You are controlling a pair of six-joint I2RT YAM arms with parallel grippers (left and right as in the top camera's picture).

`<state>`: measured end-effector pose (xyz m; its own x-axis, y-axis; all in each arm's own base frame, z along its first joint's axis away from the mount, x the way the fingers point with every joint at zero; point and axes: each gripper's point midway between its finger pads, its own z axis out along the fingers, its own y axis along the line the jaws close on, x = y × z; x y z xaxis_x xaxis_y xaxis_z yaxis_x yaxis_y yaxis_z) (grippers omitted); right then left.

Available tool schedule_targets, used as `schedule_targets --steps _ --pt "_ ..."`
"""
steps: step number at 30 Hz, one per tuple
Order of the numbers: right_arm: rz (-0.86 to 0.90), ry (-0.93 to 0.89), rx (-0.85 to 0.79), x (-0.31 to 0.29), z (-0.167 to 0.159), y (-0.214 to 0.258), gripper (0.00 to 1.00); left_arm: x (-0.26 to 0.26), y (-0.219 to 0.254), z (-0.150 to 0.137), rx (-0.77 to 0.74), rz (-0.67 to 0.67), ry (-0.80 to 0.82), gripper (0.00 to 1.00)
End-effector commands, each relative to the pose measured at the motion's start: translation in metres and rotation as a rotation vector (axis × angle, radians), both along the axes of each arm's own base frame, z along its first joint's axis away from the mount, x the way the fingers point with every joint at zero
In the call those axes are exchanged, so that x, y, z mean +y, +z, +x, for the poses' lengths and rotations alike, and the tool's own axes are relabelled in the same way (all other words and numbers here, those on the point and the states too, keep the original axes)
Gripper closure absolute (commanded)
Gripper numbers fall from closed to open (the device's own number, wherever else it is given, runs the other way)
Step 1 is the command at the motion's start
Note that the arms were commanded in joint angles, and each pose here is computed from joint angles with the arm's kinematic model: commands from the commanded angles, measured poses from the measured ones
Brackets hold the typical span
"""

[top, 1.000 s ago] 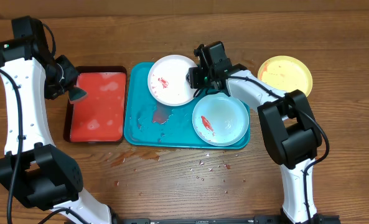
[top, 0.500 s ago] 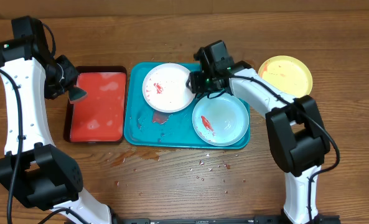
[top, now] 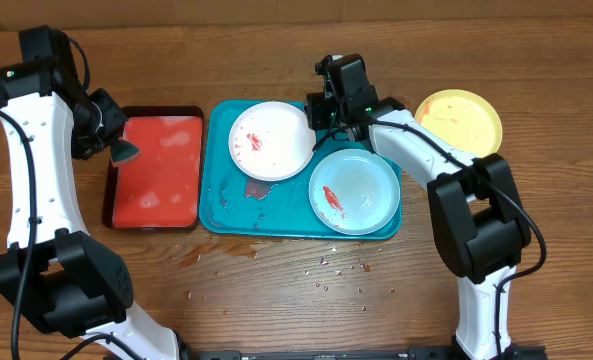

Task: Clean dirty plates on tray and stack at the side
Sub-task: 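Move the right gripper to the upper white plate's rim and grasp it, then carry the sponge with the left gripper onto the white plate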

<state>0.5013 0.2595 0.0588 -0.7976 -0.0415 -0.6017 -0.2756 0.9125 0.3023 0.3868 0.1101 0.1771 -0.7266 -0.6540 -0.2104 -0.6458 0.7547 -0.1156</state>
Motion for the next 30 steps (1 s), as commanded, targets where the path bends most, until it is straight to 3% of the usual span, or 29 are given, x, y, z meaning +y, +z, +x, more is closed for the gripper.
schedule_targets --steps 1,6,13,18,22,26,30 --pt "-0.016 0.010 0.035 0.004 -0.005 -0.021 0.56 0.000 -0.007 0.001 0.015 -0.008 -0.014 0.96" --pt "-0.029 0.037 0.066 0.015 -0.014 -0.041 0.57 0.000 -0.007 0.001 0.015 -0.009 -0.014 0.96" --pt "-0.040 0.066 0.069 0.027 -0.022 -0.045 0.69 -0.001 -0.007 0.000 0.016 -0.013 -0.014 0.96" --pt "-0.063 0.064 0.083 0.027 -0.027 -0.049 0.88 -0.001 -0.007 0.000 0.017 -0.017 -0.015 0.96" --pt "-0.089 0.061 0.151 0.020 -0.041 -0.059 0.96 -0.019 -0.005 0.006 -0.018 -0.098 -0.092 0.96" --pt "-0.012 0.139 0.262 0.034 -0.066 -0.062 0.96 -0.046 -0.004 0.015 -0.041 -0.138 -0.170 0.96" --pt "-0.006 0.146 0.283 0.035 -0.070 -0.063 0.96 -0.075 -0.003 0.020 -0.043 -0.136 -0.245 0.96"
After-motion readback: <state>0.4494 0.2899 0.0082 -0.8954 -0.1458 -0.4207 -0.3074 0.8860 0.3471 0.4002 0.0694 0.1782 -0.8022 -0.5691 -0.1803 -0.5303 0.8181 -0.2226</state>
